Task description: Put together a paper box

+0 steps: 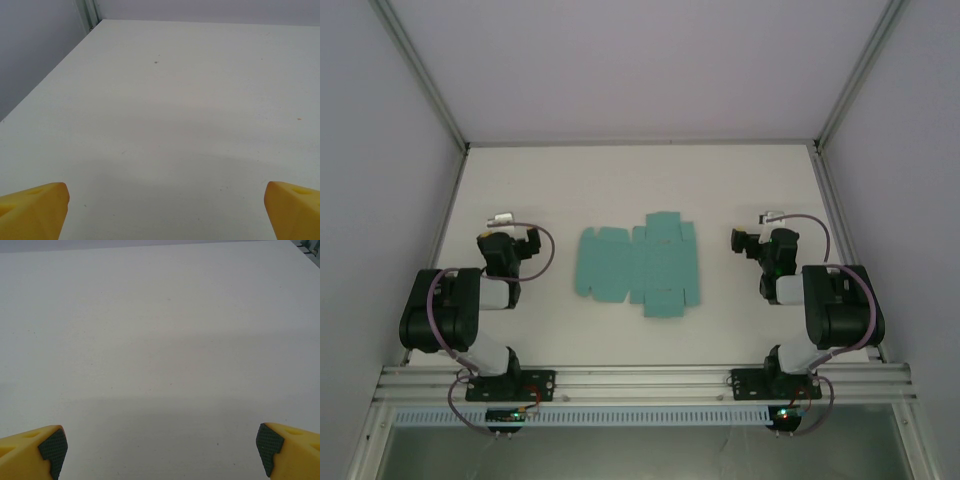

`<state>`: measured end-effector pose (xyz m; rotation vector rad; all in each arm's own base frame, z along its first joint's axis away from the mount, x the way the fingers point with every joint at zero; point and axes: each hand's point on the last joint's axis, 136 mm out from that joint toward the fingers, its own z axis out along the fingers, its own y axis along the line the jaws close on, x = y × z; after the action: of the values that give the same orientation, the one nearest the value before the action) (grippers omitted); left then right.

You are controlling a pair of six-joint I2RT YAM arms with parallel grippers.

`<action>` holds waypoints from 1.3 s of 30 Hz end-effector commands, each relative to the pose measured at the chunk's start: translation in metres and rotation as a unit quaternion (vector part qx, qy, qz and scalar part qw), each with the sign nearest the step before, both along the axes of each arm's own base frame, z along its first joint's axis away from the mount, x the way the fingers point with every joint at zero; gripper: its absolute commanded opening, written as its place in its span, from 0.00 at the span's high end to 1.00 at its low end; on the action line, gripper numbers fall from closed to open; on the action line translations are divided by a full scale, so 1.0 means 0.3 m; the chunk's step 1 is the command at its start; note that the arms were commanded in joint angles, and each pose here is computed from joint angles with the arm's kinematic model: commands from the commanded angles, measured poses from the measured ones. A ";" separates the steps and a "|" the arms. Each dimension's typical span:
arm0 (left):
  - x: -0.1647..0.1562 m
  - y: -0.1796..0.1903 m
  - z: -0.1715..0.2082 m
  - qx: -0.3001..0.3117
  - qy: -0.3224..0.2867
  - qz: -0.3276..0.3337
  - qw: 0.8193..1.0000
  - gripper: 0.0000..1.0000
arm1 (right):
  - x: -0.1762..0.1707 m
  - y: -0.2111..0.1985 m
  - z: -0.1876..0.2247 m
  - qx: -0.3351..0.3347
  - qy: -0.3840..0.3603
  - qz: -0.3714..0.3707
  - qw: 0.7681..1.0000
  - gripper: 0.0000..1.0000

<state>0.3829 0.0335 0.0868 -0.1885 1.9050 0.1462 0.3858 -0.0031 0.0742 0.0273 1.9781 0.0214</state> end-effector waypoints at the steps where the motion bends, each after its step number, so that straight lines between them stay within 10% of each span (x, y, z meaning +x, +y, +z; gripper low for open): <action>1: 0.018 0.003 0.040 0.002 -0.023 -0.004 1.000 0.01 | 0.018 -0.001 0.025 0.011 -0.012 0.001 1.000 0.01; 16: 0.039 -0.018 0.157 0.018 0.015 0.001 1.000 0.01 | 0.018 -0.004 0.245 -0.013 0.009 -0.030 0.999 0.01; 21: 0.021 -0.103 0.217 -0.083 0.054 -0.007 0.995 0.00 | 0.011 0.133 0.316 0.081 0.072 -0.012 0.994 0.02; 29: -0.075 -0.389 0.139 -0.227 0.151 -0.129 0.953 0.01 | -0.061 0.546 0.155 0.175 0.246 0.139 0.943 0.45; 39: -0.165 -0.552 -0.004 -0.313 0.223 -0.219 0.897 0.01 | -0.108 0.712 -0.164 0.195 0.381 0.182 0.885 0.61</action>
<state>0.3443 -0.1102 0.0927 -0.1903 2.3148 -0.6408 0.3586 0.2065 0.0327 -0.1287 2.6557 0.7090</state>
